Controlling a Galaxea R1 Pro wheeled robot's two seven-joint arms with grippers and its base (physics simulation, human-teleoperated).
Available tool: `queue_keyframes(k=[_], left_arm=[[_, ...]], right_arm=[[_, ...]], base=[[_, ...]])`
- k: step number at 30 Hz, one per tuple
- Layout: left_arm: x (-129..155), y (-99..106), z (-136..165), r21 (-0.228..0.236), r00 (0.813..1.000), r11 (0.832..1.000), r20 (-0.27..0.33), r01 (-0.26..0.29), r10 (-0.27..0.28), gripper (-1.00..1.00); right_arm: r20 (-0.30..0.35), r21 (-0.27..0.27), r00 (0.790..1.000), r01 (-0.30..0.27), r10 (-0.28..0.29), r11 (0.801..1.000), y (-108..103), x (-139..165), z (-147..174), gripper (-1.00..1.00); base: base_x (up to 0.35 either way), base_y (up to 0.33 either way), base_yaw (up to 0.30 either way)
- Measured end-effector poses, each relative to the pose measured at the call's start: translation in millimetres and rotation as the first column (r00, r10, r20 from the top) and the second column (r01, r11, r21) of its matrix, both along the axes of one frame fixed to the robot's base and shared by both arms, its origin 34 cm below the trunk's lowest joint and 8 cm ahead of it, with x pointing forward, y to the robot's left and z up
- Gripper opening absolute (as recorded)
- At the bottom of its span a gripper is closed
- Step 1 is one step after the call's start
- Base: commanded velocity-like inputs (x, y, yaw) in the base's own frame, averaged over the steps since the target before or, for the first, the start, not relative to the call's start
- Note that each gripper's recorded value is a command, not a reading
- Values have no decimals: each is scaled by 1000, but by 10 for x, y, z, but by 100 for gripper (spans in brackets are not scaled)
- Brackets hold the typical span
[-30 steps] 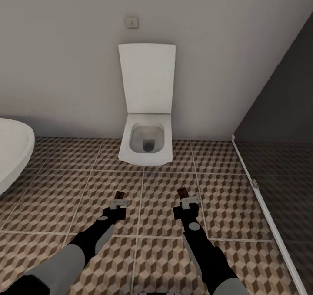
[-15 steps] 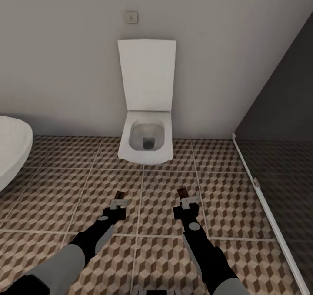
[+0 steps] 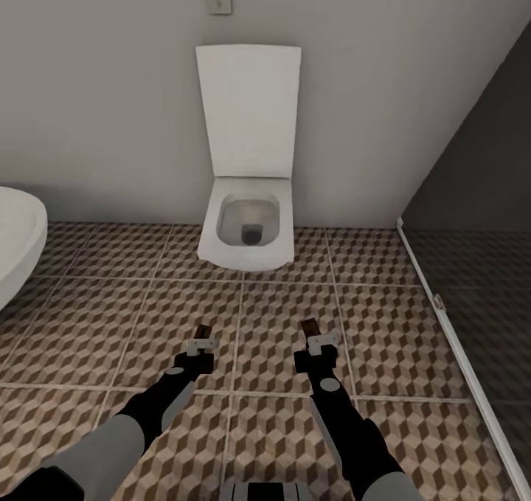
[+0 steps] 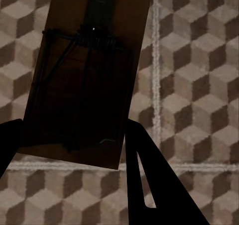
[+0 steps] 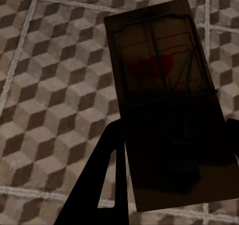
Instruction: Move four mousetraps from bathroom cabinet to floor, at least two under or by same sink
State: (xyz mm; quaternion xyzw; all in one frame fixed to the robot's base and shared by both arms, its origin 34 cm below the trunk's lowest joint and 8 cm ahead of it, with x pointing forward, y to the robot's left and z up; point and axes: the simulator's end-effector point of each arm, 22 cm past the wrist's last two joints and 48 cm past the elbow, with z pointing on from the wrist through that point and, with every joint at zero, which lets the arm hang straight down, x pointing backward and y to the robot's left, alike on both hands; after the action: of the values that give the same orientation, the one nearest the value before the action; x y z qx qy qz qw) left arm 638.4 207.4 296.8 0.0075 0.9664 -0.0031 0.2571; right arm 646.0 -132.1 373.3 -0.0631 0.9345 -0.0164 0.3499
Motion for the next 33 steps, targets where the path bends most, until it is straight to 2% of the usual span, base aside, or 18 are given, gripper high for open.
queue_keyframes(k=[33], left_arm=[[-319, -1, -915, 0, 999, 1000, -47, 0, 0, -100]], right_arm=[[-48, 0, 999, 0, 0, 1000, 0, -285, -921, -100]], base=[[0, 0, 0]])
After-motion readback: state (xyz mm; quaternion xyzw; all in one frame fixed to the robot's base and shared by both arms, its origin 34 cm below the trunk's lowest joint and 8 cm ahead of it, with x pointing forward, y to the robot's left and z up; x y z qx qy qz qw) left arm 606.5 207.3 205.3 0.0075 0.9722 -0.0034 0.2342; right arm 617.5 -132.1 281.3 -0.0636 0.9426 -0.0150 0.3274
